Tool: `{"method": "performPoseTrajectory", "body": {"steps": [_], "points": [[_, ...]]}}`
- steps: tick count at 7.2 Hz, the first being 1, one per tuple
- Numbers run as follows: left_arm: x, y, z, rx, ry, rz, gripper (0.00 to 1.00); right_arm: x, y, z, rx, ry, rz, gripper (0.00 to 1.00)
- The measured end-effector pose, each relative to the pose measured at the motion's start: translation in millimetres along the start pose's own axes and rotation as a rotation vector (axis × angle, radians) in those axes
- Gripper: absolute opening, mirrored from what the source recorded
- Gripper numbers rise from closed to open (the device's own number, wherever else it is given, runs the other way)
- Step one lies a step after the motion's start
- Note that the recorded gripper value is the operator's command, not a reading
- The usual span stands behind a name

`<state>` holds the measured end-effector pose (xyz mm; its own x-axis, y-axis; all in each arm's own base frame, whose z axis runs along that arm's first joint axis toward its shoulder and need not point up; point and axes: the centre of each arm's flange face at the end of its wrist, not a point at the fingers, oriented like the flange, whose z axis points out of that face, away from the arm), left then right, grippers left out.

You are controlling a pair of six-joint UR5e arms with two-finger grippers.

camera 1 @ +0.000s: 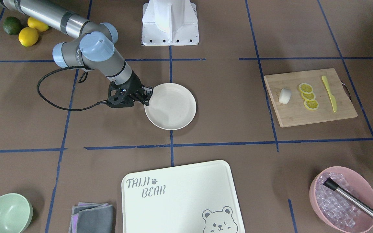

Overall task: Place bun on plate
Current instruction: 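Release the plate and raise the right arm while the left arm reaches out, then lower the left gripper onto the white bun on the cutting board and grasp it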

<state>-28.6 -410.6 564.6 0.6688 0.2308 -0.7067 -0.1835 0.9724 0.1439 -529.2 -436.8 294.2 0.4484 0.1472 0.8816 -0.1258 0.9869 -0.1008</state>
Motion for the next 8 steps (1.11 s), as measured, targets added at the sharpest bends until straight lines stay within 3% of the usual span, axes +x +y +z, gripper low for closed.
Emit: {"method": "performPoseTrajectory", "body": {"steps": [2,5,8], "points": [[34.1,-25.1,6.7,-0.003,0.057,-0.049,1.0,5.8,-12.4,-22.3,-0.006,-0.017,0.013,1.0],[159.7,-70.4,71.5,-0.019,0.1,0.01,1.0,114.4,-80.5,-134.2,-0.028,-0.04,0.091,1.0],[273.4,-85.6,143.4,0.028,-0.008,0.112,0.99,261.7,-98.8,-190.4,0.005,0.043,-0.038,1.0]]}}
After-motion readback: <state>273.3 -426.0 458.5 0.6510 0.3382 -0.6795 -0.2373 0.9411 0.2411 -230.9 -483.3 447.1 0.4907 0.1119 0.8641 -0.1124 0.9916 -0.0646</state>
